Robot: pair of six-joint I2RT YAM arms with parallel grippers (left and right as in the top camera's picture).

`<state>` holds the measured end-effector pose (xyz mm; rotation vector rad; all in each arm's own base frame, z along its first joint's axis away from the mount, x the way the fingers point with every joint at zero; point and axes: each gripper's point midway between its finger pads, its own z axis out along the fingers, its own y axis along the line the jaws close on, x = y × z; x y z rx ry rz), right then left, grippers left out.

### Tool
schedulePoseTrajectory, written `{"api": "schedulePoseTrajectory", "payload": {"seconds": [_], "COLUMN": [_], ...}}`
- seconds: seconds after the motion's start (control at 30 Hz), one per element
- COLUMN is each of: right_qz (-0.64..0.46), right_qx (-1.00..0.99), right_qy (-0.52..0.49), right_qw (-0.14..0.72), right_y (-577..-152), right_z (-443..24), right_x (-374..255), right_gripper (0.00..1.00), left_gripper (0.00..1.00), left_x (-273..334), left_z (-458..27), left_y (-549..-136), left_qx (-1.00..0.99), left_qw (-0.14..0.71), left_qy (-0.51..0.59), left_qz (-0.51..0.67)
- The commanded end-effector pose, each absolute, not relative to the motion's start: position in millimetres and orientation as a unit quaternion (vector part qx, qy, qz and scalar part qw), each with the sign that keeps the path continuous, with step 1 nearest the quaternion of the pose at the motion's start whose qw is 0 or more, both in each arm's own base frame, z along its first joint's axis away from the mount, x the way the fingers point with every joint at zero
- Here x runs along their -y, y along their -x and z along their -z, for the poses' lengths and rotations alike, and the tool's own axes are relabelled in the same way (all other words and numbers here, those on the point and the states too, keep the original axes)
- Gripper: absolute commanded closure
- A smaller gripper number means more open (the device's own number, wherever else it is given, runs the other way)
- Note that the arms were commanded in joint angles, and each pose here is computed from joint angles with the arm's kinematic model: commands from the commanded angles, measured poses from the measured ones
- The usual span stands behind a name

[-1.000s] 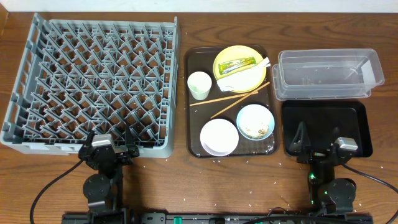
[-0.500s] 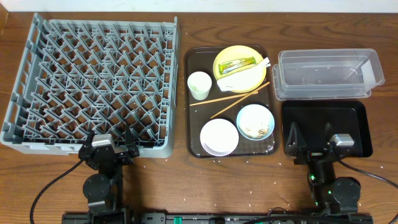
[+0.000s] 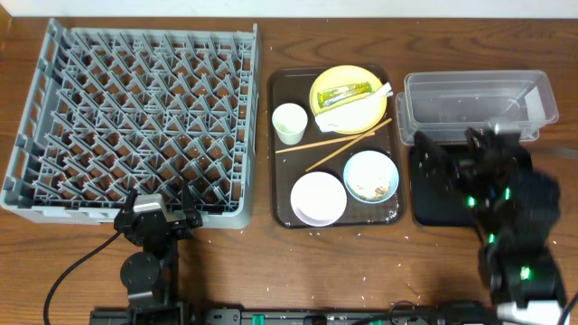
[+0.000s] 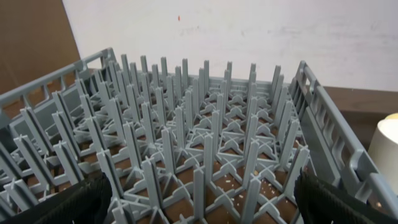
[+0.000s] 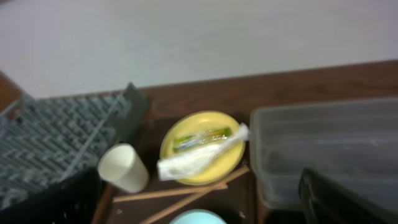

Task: Sort waste into correct bins and load items into the dishwasher
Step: 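Reach right gripper to the yellow plate and grasp the wrapper and tissue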

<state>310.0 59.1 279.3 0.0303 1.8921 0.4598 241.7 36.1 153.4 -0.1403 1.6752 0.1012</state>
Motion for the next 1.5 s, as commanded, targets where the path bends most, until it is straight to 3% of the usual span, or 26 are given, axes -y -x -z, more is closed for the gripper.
{"api": "schedulePoseTrajectory", "payload": {"seconds": [0.0,0.4,0.63,0.7,0.8,0.87,0.93,1.17,1.47], "right_qz": [-0.245,-0.276,-0.321,-0.328,-0.283,-0.206,-0.149,-0.114,-0.114], "right_qx": [-0.816,-0.9,-0.883,-0.883,-0.905,-0.908,-0.905,-0.913,-0.913], "right_qy": [0.018,0.034,0.03,0.033,-0.088,-0.233,-0.286,-0.324,-0.327], "right_qw": [0.524,0.335,0.34,0.333,0.305,0.28,0.278,0.222,0.217], "right_y": [-333.1,-433.1,-483.2,-488.9,-500.4,-498.8,-496.0,-491.9,-505.3], "right_z": [-297.9,-276.5,-252.7,-241.8,-208.0,-174.1,-148.7,-74.1,-34.9], "right_x": [-83.0,-134.9,-159.5,-169.4,-166.1,-148.5,-147.1,-165.3,-167.9], "right_gripper": [0.01,0.01,0.01,0.01,0.01,0.04,0.03,0.09,0.11], "left_gripper": [0.05,0.05,0.05,0.05,0.05,0.05,0.05,0.05,0.05], "left_x": [-38.1,-38.1,-38.1,-38.1,-38.1,-38.1,-38.2,-38.1,-38.1], "left_z": [-137.5,-137.5,-137.5,-137.5,-137.5,-137.5,-137.5,-137.5,-137.5], "left_y": [-241.1,-241.1,-241.1,-241.1,-241.1,-241.1,-241.1,-241.1,-241.1], "left_qx": [-0.756,-0.756,-0.756,-0.756,-0.756,-0.756,-0.755,-0.756,-0.756], "left_qw": [0.65,0.65,0.65,0.65,0.65,0.65,0.65,0.65,0.65], "left_qy": [0.067,0.067,0.067,0.067,0.067,0.067,0.067,0.067,0.067], "left_qz": [-0.047,-0.047,-0.047,-0.047,-0.047,-0.047,-0.047,-0.047,-0.047]}}
